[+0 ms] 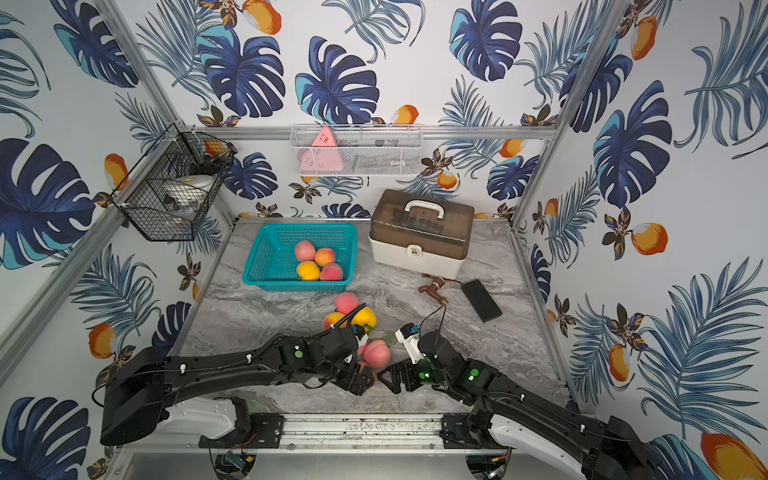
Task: Put the peaches into the basket
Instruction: Pick up the peach from the center of the board.
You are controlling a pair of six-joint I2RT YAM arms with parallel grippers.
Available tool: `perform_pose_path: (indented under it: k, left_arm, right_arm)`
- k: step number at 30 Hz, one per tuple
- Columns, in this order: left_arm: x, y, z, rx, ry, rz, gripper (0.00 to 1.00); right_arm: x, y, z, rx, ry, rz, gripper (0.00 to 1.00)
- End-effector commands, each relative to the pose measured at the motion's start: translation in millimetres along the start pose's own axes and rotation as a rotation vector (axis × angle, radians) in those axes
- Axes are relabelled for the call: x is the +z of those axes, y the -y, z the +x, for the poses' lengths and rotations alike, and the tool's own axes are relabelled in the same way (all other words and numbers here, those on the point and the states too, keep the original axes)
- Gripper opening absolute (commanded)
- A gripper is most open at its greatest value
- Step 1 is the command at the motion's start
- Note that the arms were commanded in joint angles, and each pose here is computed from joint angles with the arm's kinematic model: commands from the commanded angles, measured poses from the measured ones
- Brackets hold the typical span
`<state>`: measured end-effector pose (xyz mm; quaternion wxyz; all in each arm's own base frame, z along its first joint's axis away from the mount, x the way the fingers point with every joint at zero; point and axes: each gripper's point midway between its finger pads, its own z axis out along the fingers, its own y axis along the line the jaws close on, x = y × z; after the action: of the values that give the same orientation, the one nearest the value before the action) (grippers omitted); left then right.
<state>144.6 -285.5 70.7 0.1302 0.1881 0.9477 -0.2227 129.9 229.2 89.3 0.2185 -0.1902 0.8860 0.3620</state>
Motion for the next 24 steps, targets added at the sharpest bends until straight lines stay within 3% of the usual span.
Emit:
perform_pose_path:
  k: [1,16,24]
  left_arm:
    - [3.8,3.5,-5.0,-0.016,0.021,0.015,0.96]
    - [19.7,-1.2,1.6,-0.024,0.000,-0.002,0.89]
    - [25.8,-5.7,4.2,-0.033,-0.007,-0.017,0.75]
  right_arm:
    - [0.2,0.1,0.8,0.014,0.002,-0.002,1.00]
    - [-6.0,6.7,-7.6,0.020,0.043,0.052,1.00]
    - [-7.9,7.1,-9.9,0.012,0.050,0.062,1.00]
